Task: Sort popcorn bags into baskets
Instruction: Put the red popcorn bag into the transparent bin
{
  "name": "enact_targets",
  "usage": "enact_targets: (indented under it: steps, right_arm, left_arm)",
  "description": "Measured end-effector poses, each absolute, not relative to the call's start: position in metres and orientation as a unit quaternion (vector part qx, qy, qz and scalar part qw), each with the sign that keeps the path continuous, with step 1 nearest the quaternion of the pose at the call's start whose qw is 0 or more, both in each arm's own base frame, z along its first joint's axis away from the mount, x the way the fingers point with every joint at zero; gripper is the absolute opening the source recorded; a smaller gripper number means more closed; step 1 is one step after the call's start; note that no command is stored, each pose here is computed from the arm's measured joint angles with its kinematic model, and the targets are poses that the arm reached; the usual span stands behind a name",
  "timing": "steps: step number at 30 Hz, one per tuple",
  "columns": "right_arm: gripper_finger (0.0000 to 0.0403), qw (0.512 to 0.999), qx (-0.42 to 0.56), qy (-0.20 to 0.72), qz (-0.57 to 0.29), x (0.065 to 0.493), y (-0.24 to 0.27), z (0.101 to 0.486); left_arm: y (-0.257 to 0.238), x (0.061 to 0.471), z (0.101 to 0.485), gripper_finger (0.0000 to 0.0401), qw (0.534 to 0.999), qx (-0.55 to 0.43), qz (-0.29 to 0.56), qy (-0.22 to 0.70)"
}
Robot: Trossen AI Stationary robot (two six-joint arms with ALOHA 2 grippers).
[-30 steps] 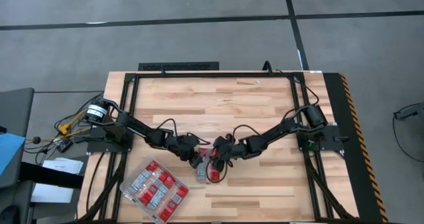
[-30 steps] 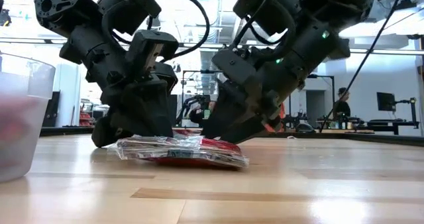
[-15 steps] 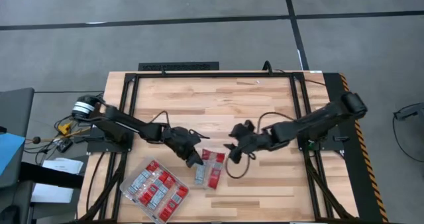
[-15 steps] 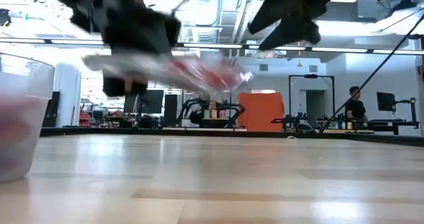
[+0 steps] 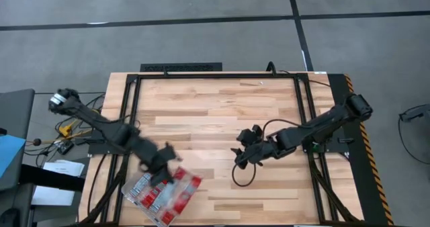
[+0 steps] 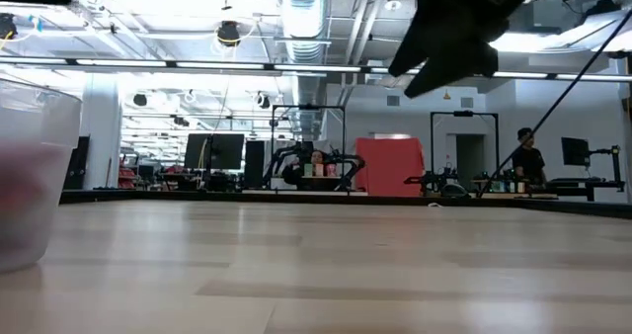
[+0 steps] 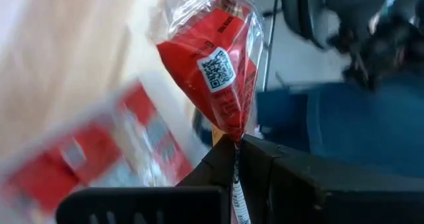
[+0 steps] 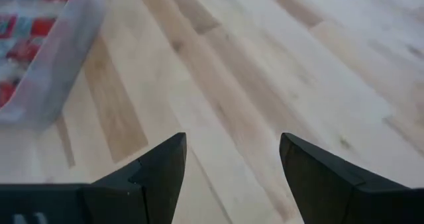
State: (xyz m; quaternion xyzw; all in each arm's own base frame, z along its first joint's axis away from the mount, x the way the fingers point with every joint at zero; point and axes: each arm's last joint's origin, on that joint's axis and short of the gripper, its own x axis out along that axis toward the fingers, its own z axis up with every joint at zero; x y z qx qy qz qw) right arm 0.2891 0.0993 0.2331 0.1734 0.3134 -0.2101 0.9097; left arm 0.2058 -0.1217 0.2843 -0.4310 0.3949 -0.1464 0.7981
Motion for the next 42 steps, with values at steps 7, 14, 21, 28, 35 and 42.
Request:
enact_targets:
  steps: [7, 14, 21, 28, 35, 42]
  right_arm:
    - [0.0270, 0.902, 0.177, 0.340, -0.197, 0.290, 0.114, 0.218]
    - [0.0270, 0.901, 0.191, 0.335, -0.199, 0.293, 0.115, 0.216]
    - [0.0270, 0.900, 0.187, 0.338, -0.200, 0.293, 0.114, 0.216]
    - [0.0270, 0.901, 0.187, 0.337, -0.201, 0.293, 0.114, 0.216]
    - [0.0270, 0.901, 0.187, 0.337, -0.201, 0.293, 0.114, 0.216]
    - [0.0270, 0.901, 0.186, 0.336, -0.201, 0.293, 0.114, 0.216]
  left_arm:
    - [-0.158, 0.154, 0.270, 0.0000, 0.790, -0.392, -0.075, 0.465]
    - [-0.161, 0.150, 0.241, 0.0000, 0.782, -0.423, -0.051, 0.455]
    - [-0.162, 0.151, 0.228, 0.0000, 0.767, -0.443, -0.089, 0.456]
    - [-0.165, 0.153, 0.223, 0.0000, 0.770, -0.431, -0.094, 0.461]
    - [-0.177, 0.164, 0.212, 0.0000, 0.768, -0.428, -0.111, 0.463]
    - [-0.177, 0.166, 0.206, 0.0011, 0.768, -0.422, -0.094, 0.472]
